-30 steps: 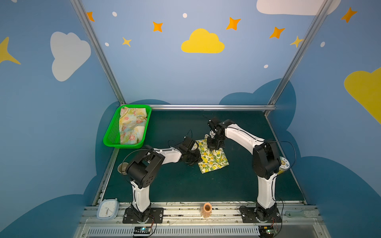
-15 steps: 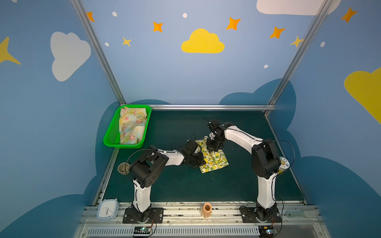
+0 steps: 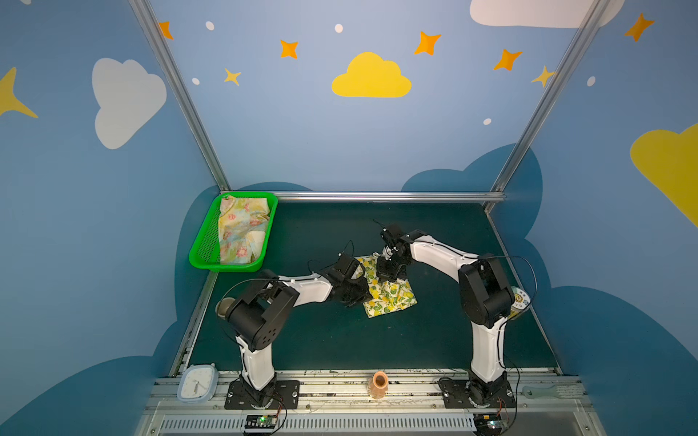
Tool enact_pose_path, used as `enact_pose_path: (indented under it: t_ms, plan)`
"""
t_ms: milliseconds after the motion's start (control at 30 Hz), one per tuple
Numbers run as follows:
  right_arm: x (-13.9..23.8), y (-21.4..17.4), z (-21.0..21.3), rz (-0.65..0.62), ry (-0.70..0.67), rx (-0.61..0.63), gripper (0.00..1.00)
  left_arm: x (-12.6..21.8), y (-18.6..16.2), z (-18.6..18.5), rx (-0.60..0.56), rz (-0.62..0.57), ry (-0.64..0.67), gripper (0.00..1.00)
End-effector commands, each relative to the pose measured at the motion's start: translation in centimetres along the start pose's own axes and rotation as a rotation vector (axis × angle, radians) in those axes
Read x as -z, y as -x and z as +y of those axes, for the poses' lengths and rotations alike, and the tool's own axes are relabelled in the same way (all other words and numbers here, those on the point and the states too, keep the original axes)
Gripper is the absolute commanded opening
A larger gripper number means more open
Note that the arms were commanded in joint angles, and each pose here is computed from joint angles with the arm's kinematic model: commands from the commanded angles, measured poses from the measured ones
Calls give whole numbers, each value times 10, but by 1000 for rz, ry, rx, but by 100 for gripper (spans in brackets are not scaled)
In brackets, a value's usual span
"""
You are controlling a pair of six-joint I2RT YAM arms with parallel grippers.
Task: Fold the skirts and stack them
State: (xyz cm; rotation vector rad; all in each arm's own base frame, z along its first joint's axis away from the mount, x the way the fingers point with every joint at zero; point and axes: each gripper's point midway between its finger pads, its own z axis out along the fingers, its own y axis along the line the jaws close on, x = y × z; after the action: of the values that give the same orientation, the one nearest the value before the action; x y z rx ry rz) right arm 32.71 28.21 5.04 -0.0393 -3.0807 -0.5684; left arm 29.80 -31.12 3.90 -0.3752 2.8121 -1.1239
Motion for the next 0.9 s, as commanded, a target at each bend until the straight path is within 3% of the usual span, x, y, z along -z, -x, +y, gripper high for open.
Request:
enact_pose_path:
  t_ms: [0,367,867]
  plan:
    - [-5,0,4,2,23,-18,0,10,2,8,-18,-12,42,4]
    - [-1,4,7,-11,38,-21,0,-10,-9,36,-5,24,100,4]
    - [6,4,20,-8,95,-35,0,-42,-37,46,30,82,100,4]
